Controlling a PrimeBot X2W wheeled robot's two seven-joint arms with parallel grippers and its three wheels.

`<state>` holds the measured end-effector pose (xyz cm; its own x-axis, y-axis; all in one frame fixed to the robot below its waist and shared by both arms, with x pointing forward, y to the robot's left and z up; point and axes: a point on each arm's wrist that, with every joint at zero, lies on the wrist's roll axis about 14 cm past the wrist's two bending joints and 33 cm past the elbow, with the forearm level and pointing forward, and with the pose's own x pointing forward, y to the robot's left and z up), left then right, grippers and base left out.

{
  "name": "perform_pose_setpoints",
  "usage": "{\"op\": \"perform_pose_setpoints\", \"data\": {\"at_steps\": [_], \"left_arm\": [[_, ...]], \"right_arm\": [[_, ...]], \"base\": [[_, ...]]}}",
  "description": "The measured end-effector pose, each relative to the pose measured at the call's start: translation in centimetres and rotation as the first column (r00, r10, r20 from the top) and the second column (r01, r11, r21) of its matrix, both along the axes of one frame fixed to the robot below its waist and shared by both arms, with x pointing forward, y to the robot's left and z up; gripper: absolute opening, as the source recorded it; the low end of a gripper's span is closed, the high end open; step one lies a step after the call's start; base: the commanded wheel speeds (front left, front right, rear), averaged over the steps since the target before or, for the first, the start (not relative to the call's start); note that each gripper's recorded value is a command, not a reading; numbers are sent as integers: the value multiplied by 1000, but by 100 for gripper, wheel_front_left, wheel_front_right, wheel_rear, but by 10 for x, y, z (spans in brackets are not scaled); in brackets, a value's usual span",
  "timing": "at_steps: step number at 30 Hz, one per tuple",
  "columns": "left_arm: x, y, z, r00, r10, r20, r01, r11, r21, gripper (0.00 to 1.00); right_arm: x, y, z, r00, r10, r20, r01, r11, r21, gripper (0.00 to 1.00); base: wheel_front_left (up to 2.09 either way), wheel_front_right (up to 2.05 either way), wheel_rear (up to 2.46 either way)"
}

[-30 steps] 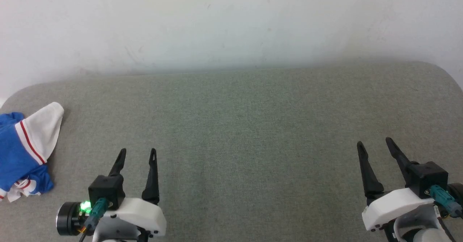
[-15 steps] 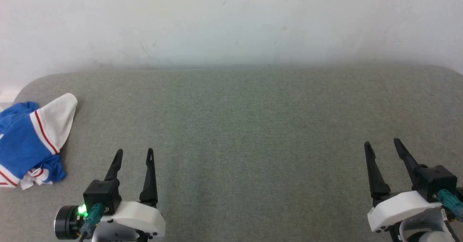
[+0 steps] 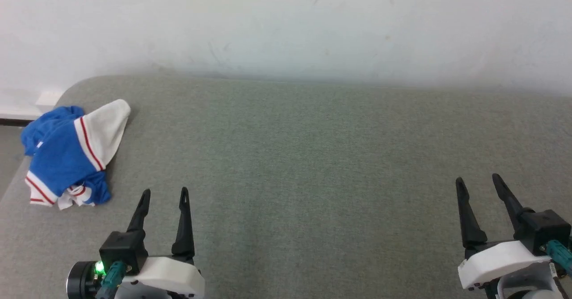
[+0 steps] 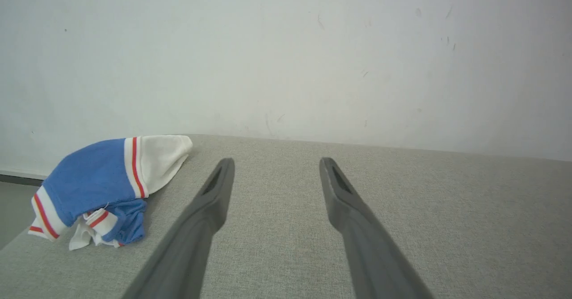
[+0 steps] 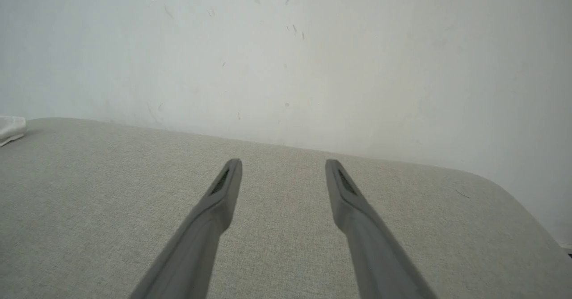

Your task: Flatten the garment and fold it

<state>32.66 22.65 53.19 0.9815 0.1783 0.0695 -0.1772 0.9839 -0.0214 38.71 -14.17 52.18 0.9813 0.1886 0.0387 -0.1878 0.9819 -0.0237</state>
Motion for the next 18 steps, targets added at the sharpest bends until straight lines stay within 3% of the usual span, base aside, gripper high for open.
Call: {"op": "perform_pose_setpoints", "data": {"at_steps": [18], "left_arm": [[-40, 35, 0, 989, 147, 23, -147, 989, -29, 100]], "right_arm": [[12, 47, -1, 991, 135, 14, -135, 991, -13, 100]], "base": [[0, 0, 0]]}}
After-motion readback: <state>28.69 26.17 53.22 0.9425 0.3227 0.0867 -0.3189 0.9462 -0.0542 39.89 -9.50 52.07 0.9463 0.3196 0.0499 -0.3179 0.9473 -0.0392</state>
